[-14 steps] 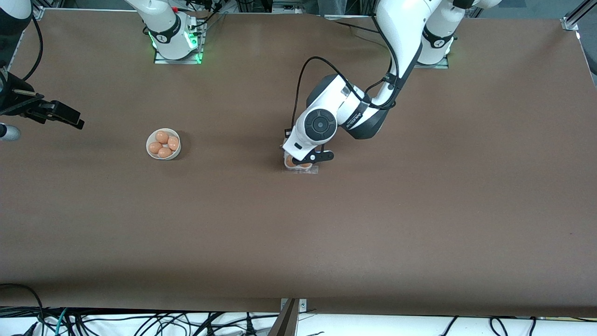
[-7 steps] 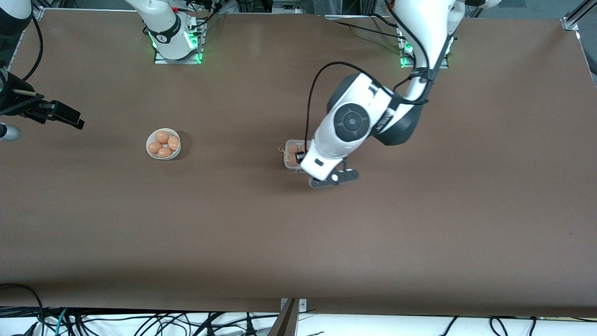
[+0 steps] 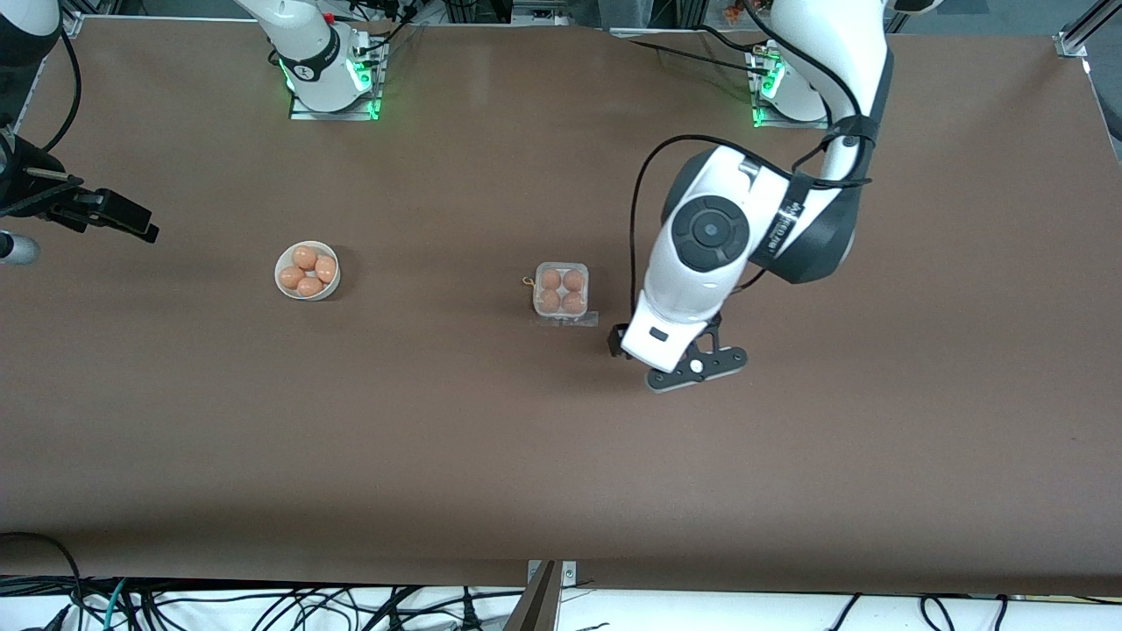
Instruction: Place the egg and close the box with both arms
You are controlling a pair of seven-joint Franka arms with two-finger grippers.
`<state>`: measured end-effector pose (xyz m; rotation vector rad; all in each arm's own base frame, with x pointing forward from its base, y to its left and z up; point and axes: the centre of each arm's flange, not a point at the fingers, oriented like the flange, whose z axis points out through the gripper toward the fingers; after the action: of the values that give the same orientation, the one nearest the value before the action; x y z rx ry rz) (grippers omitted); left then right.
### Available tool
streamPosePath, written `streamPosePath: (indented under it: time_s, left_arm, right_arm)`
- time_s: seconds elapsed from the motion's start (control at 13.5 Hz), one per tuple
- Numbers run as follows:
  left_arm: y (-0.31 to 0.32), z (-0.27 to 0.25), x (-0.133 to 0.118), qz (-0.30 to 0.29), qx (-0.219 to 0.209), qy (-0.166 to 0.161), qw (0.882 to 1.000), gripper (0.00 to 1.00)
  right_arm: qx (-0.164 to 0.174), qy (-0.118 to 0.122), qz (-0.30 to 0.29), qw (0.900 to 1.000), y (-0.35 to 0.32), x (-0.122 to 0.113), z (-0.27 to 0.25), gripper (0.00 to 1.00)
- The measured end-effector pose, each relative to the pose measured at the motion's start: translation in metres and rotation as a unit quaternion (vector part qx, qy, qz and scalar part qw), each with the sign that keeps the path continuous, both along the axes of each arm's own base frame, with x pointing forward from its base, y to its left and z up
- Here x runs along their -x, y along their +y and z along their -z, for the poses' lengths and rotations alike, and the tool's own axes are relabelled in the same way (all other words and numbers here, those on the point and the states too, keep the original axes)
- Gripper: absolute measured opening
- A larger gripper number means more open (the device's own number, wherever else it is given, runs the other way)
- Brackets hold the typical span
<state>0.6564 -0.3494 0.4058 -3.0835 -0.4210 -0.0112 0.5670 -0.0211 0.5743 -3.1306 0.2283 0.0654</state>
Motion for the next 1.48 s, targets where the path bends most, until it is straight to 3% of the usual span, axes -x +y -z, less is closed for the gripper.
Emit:
streamPosePath:
  time_s: [0.22,0.44,0.67,0.89,1.11,1.48]
  left_arm:
    - [0.074,-0.024,-0.018,0.042,-0.039,0.026,0.998,1.00]
    - [0.183,-0.085,-0.036,0.066,-0.041,0.012,0.997,1.00]
    - [0.278,-0.124,-0.035,0.077,-0.031,0.006,0.997,1.00]
    - [0.339,-0.150,-0.020,0.095,-0.023,0.002,0.995,1.00]
    - [0.383,-0.184,0.013,0.111,-0.013,-0.008,0.994,1.00]
    - [0.388,-0.199,0.067,0.120,0.007,0.000,0.993,1.00]
  right_arm:
    - [0.000,0.000,0.000,1.000,0.000,0.000,0.000,1.00]
    - [0.000,0.000,0.000,1.000,0.000,0.000,0.000,1.00]
    - [0.000,0.000,0.000,1.000,0.000,0.000,0.000,1.00]
    - [0.000,0.000,0.000,1.000,0.000,0.000,0.000,1.00]
    - [0.000,0.000,0.000,1.000,0.000,0.000,0.000,1.00]
    - [0.000,0.000,0.000,1.000,0.000,0.000,0.000,1.00]
